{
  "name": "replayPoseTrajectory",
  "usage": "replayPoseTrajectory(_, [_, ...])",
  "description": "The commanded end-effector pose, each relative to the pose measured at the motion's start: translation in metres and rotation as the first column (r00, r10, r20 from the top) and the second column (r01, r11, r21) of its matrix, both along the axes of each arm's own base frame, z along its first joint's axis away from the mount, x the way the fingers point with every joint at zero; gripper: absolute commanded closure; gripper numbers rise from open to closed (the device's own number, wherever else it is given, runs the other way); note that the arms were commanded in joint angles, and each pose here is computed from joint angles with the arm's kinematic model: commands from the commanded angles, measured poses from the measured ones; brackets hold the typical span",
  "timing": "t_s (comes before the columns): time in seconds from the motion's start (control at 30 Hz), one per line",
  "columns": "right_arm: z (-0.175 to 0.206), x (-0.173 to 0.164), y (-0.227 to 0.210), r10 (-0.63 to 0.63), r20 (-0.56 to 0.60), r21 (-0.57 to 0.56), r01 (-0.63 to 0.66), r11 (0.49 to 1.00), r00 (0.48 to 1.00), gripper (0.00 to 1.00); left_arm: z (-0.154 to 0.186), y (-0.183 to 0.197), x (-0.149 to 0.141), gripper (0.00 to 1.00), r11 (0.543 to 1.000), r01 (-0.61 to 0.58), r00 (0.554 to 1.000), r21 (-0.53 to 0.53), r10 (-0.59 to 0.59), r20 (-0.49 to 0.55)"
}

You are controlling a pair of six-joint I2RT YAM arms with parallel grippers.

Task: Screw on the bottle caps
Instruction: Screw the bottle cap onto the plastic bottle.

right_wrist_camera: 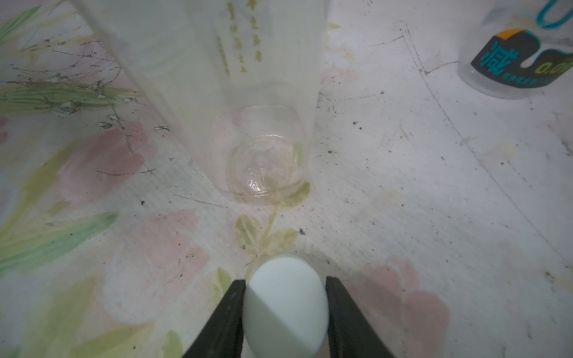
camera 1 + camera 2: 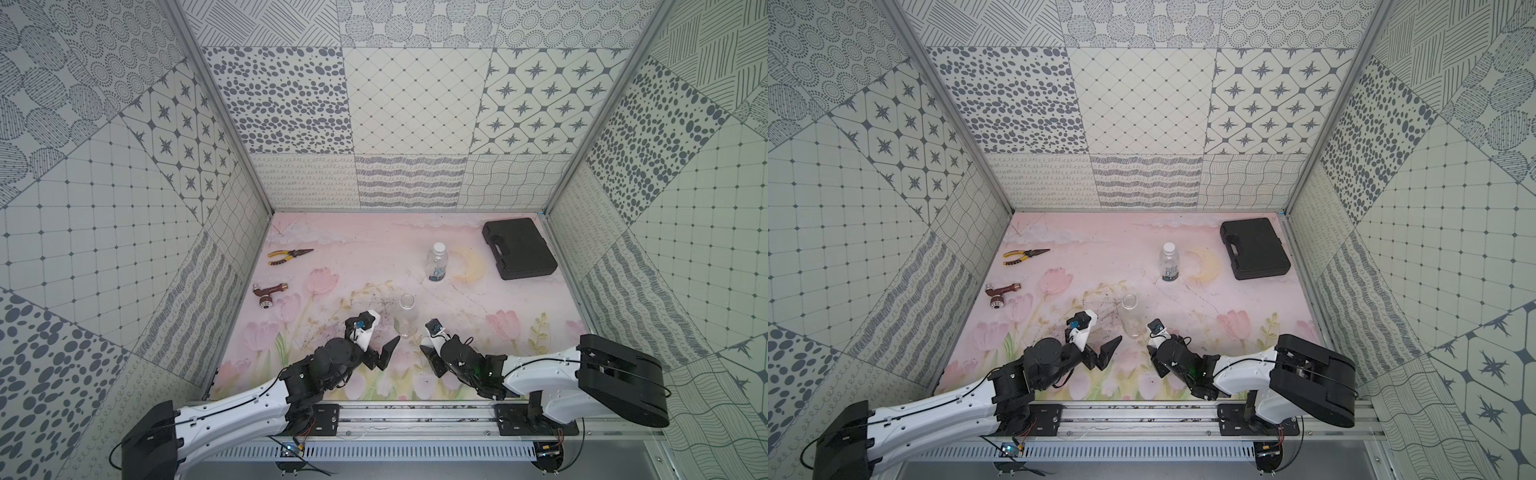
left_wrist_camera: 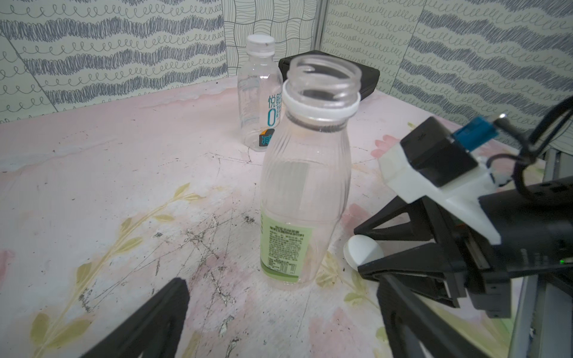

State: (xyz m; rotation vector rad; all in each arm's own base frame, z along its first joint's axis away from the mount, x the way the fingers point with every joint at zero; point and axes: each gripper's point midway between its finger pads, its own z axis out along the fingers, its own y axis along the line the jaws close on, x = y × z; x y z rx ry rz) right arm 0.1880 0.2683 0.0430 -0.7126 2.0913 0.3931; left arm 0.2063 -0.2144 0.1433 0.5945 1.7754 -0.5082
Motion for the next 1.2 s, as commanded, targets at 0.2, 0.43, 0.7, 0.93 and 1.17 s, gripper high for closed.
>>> replayPoseTrajectory(0.2, [0.005,-0.001,-0.009,-0.026,-0.020,-0.001,0.026,1.000,0.999,0.68,0.029,-0.030,0.018,0.00,0.985,0.125,0.987,-0.116,-0.112,0.116])
replayPoseTrajectory(0.43, [0.008,-0.002,-0.014,-0.033,-0.025,-0.001,0.033,0.999,0.999,0.67,0.029,-0.045,0.030,0.00,0.982,0.147,0.983,-0.118,-0.131,0.132])
replayPoseTrajectory(0.7, [0.015,-0.002,-0.019,-0.038,-0.021,0.007,0.039,0.999,0.999,0.66,0.024,-0.056,0.044,0.03,0.985,0.141,0.982,-0.097,-0.127,0.143])
replayPoseTrajectory(0.93, [0.020,-0.002,-0.025,-0.053,-0.023,0.000,0.053,0.999,0.998,0.65,0.021,-0.062,0.048,0.12,0.984,0.156,0.980,-0.082,-0.144,0.141])
replayPoseTrajectory(1.17, [0.034,-0.001,-0.031,-0.063,-0.012,0.006,0.063,0.998,0.998,0.64,0.019,-0.064,0.047,0.20,0.984,0.164,0.979,-0.075,-0.154,0.131])
